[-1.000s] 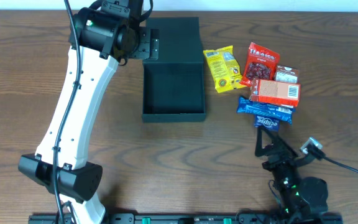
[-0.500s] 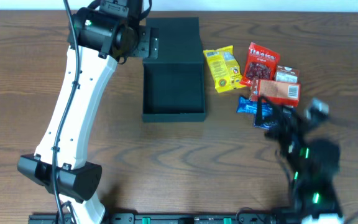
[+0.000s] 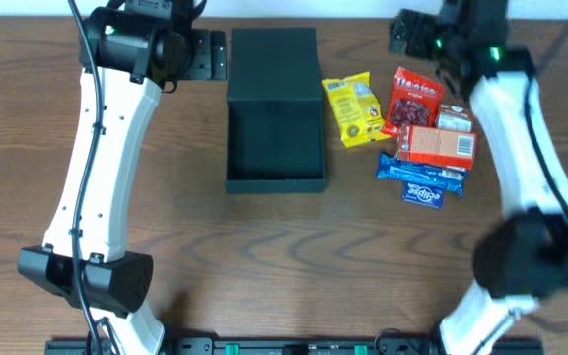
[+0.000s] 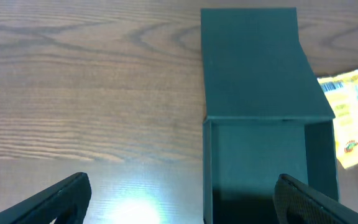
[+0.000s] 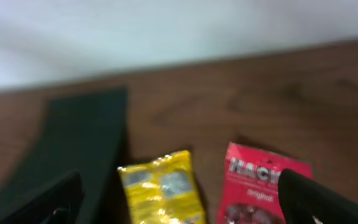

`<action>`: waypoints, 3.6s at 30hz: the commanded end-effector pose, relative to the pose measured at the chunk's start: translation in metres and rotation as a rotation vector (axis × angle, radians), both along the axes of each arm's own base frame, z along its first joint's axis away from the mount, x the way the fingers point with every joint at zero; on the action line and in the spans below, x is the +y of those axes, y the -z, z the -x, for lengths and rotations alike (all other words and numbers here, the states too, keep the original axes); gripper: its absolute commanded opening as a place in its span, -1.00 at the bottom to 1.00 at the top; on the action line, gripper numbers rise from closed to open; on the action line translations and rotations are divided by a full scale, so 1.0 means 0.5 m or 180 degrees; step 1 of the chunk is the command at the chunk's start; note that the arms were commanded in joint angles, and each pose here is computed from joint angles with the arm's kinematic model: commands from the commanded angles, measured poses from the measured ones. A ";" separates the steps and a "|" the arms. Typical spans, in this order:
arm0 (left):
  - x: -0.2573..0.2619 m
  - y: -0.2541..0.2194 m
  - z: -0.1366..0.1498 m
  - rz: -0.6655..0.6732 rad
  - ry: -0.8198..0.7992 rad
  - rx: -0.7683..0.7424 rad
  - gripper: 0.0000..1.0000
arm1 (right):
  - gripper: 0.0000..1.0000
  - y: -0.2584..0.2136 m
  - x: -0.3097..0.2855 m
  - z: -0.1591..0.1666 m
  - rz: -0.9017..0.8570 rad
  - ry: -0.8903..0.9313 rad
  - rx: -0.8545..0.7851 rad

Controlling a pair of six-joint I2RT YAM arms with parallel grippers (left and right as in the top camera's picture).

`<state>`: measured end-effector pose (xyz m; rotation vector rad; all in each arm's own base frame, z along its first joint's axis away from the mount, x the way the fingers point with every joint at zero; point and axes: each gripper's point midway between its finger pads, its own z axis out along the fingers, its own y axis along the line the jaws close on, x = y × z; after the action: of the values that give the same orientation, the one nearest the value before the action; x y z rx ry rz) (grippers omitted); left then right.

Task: Pack container
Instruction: 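Reach the right gripper to the yellow snack bag, then grasp the yellow snack bag with the right gripper and lift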

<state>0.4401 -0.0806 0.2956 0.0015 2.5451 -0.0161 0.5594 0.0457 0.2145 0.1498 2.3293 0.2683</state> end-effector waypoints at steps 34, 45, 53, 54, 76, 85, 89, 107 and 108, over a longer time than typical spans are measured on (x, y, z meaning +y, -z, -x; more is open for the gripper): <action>0.090 -0.009 -0.024 -0.0178 -0.0065 -0.0084 0.91 | 0.99 0.376 0.154 0.082 0.1095 -0.1576 0.1384; 0.090 -0.009 -0.024 -0.0225 0.0002 -0.0083 0.90 | 0.98 0.407 0.155 0.079 0.1085 -0.1416 0.1353; 0.090 -0.009 -0.024 -0.0225 0.0002 -0.0083 0.91 | 0.99 0.435 0.154 0.086 0.1054 -0.1443 0.1426; 0.090 -0.009 -0.024 -0.0225 0.0002 -0.0082 0.91 | 0.98 0.446 0.155 0.090 0.1037 -0.1459 0.1466; 0.090 -0.014 -0.031 -0.0239 0.0027 -0.0138 0.91 | 0.01 0.381 0.174 0.035 0.0910 -0.1311 0.1216; 0.103 -0.017 -0.033 -0.0353 -0.0027 -0.0161 0.91 | -0.05 0.234 0.169 -0.026 0.0905 -0.1150 0.0828; 0.108 -0.018 -0.034 -0.0404 -0.0035 -0.0165 0.91 | -0.06 0.147 0.161 -0.040 0.1018 -0.1048 0.0646; 0.118 -0.021 -0.039 -0.0429 -0.0027 -0.0199 0.91 | 0.89 0.390 0.172 0.026 0.0847 -0.1306 0.1462; 0.118 -0.022 -0.040 -0.0430 -0.0028 -0.0204 0.90 | 0.89 0.402 0.171 0.029 0.0847 -0.1309 0.1502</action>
<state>0.4582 -0.0278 0.3047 0.0420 2.4843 0.1278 0.5486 0.1297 0.0266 -0.4434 2.7994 0.1092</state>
